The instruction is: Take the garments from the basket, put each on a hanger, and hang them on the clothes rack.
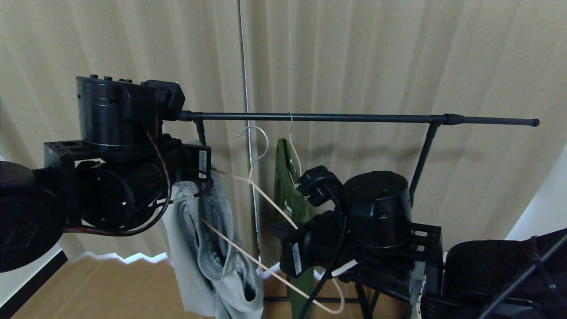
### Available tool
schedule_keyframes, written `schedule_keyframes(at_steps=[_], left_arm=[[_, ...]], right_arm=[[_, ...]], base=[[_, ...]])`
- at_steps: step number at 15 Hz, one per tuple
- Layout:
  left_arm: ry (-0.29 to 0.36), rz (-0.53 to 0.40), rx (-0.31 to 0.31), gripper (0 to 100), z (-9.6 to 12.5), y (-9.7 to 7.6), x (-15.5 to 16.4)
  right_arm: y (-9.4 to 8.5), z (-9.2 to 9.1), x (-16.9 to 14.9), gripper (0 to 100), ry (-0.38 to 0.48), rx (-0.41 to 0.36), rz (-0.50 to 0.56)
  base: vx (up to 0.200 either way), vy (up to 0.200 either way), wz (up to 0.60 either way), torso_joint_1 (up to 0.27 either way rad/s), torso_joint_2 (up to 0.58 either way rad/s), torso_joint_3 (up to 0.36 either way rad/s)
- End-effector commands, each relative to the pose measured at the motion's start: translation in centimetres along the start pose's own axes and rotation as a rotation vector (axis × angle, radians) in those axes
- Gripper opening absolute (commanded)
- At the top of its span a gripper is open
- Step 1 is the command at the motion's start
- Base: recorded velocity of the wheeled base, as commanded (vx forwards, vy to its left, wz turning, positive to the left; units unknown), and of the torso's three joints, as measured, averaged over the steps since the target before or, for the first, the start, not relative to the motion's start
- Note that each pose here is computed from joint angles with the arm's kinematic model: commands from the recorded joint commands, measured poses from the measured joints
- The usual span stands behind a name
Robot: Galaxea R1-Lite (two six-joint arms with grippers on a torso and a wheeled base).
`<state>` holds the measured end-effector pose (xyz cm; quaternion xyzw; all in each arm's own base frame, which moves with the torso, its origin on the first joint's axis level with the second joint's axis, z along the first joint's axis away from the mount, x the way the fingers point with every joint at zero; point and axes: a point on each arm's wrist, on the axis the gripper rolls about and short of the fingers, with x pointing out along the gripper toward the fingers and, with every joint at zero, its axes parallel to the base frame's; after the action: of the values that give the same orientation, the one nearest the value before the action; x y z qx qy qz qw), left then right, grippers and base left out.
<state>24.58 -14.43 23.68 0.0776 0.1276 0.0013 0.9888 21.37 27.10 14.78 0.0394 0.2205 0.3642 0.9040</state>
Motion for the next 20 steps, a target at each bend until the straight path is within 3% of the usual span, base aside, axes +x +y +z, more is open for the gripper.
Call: schedule_keyframes(at_steps=[1, 4, 7, 9, 12, 20], left_arm=[[-0.036, -0.059, -0.004, 0, 0.4, -0.5, -2.2], [-0.05, -0.122, -0.001, 0, 0.3, -1.1, -3.7], [-0.033, -0.316, 0.018, 0, -1.0, -1.0, -5.3], [-0.019, -0.39, 0.026, 0, -1.7, -0.6, -5.9], [0.025, -0.4, 0.05, 0, -3.4, -0.4, -6.0], [0.052, -0.441, 0.066, 0, -4.4, -0.1, -6.3]], right_arm=[[0.0, -0.3, 1.3, 0, 0.012, 0.001, -0.004], [0.1, -0.1, 1.8, 0, -0.02, -0.001, 0.004], [-0.4, 0.3, 1.7, 0, -0.036, 0.005, -0.006], [-0.8, 0.6, 1.5, 0, -0.048, 0.012, -0.016], [-1.2, 1.2, 1.3, 0, -0.104, 0.016, -0.016], [-1.1, 1.9, 0.8, 0, -0.145, 0.018, -0.006]], base=[[0.0, 0.0, 0.0, 0.0, 0.0, 0.0], [0.0, 0.0, 0.0, 0.0, 0.0, 0.0], [0.0, 0.0, 0.0, 0.0, 0.0, 0.0], [0.0, 0.0, 0.0, 0.0, 0.0, 0.0], [0.0, 0.0, 0.0, 0.0, 0.0, 0.0], [0.0, 0.0, 0.0, 0.0, 0.0, 0.0]])
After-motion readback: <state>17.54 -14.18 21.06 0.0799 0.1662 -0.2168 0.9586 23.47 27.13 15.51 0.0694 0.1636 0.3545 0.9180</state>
